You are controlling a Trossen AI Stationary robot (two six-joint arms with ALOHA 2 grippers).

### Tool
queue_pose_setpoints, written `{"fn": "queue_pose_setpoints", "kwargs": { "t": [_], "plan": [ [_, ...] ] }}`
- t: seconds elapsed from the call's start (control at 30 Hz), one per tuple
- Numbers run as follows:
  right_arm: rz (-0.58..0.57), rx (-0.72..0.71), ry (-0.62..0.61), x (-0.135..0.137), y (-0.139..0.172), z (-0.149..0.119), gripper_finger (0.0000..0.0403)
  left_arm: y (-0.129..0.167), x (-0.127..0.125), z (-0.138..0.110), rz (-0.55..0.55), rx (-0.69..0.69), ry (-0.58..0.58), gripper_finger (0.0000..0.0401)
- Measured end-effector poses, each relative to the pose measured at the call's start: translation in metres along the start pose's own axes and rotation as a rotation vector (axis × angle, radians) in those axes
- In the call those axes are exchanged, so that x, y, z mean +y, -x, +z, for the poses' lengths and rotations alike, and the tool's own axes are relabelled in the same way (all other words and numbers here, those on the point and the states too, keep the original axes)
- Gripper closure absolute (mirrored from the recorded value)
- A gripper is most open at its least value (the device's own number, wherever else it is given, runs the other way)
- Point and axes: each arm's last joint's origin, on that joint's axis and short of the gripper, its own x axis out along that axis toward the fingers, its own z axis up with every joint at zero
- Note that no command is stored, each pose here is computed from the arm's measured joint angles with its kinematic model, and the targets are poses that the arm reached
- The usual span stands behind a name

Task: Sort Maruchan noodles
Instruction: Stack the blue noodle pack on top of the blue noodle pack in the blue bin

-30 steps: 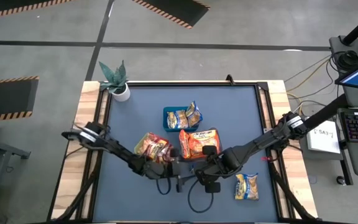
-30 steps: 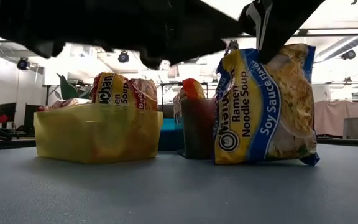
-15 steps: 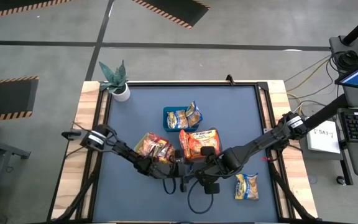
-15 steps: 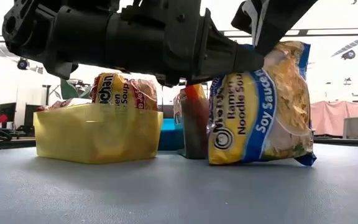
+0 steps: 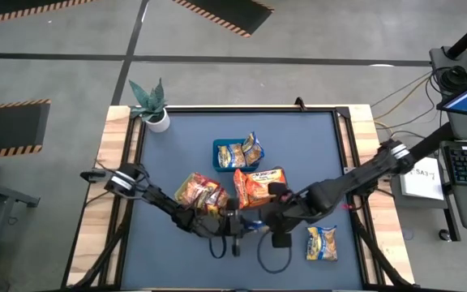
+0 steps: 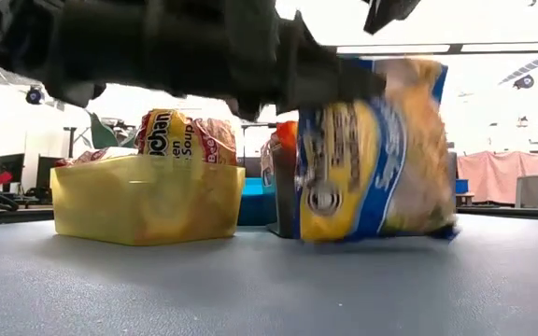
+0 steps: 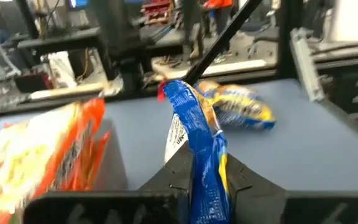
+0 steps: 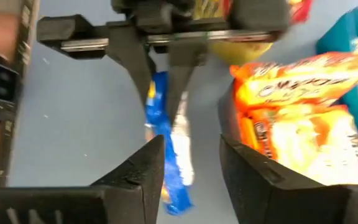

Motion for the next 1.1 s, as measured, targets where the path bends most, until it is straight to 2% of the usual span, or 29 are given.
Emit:
{"fn": "queue_pose_setpoints", "kwargs": {
  "t": [0.17,0.3,0.47,0.57,0.73,0.9,0.97,1.1],
  "plan": [
    [-0.027,-0.120,0.015,0.001,0.042,-0.007,0.0253,0.013,-0.005,0.036,-0.022,-0.085,-0.030,0.0398],
    [-0.091,-0.225,0.026,0.004,0.072,-0.023,0.0257,0.025,0.004,0.069,-0.005,-0.099,-0.059,0.0400],
    [-0.185,-0.382,0.020,0.009,0.087,-0.044,0.0267,0.037,0.028,0.100,0.122,-0.049,-0.142,0.0400],
    [-0.208,-0.432,0.011,0.011,0.082,-0.056,0.0271,0.040,0.053,0.113,0.268,-0.004,-0.169,0.0400],
    [-0.221,-0.471,-0.004,0.011,0.065,-0.069,0.0276,0.038,0.100,0.118,0.523,0.100,-0.177,0.0401],
    [-0.207,-0.513,0.004,0.013,0.048,-0.075,0.0273,0.030,0.148,0.113,0.650,0.151,-0.146,0.0401],
    [-0.200,-0.527,-0.001,0.013,0.045,-0.077,0.0272,0.027,0.162,0.109,0.636,0.176,-0.141,0.0401],
    [-0.198,-0.530,-0.004,0.013,0.040,-0.080,0.0271,0.026,0.190,0.102,0.504,0.229,-0.066,0.0401]
  ]
}}
